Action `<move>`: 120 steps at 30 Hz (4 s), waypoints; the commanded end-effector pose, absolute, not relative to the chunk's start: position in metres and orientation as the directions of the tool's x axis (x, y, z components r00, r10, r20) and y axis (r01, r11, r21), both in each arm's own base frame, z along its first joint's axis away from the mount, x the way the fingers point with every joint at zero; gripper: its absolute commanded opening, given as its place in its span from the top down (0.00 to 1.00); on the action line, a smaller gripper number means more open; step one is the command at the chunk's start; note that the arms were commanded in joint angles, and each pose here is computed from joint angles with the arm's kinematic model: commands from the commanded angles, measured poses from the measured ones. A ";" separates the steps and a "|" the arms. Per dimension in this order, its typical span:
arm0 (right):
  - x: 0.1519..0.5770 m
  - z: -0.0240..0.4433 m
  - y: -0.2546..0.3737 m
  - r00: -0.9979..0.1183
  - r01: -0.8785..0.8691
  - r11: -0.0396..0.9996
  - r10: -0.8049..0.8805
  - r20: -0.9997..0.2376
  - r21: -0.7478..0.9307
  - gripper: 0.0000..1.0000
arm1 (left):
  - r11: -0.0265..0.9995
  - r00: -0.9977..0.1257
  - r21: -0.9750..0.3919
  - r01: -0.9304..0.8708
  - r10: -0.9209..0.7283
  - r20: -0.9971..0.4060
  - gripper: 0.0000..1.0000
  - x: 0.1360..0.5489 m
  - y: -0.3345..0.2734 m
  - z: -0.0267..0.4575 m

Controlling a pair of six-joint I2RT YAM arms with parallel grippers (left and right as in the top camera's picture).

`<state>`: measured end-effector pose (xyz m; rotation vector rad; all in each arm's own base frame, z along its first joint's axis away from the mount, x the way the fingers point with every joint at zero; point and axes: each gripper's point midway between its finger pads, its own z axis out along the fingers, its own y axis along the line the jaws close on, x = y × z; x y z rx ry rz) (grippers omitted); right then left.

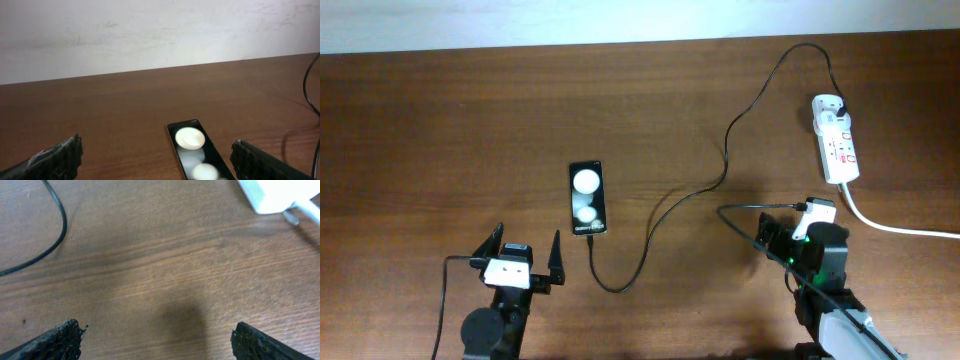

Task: Plug charger to phone and switch on socket

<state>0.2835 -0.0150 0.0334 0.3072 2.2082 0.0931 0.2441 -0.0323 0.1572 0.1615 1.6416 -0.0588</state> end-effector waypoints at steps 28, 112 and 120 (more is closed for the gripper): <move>0.245 0.048 -0.010 -0.502 0.138 0.977 0.213 -0.838 0.165 0.01 | 0.990 -0.071 0.072 0.123 0.082 -0.994 0.01 0.244 -0.029 0.156; 0.246 0.156 0.004 -0.079 -0.008 0.994 0.107 -0.991 0.108 0.01 | 0.990 -0.071 0.072 0.123 0.082 -0.994 0.01 0.244 -0.029 0.156; 0.246 0.156 0.004 -0.079 -0.008 0.994 0.107 -0.991 0.108 0.01 | 0.990 -0.071 0.072 0.123 0.082 -0.994 0.01 0.244 -0.029 0.156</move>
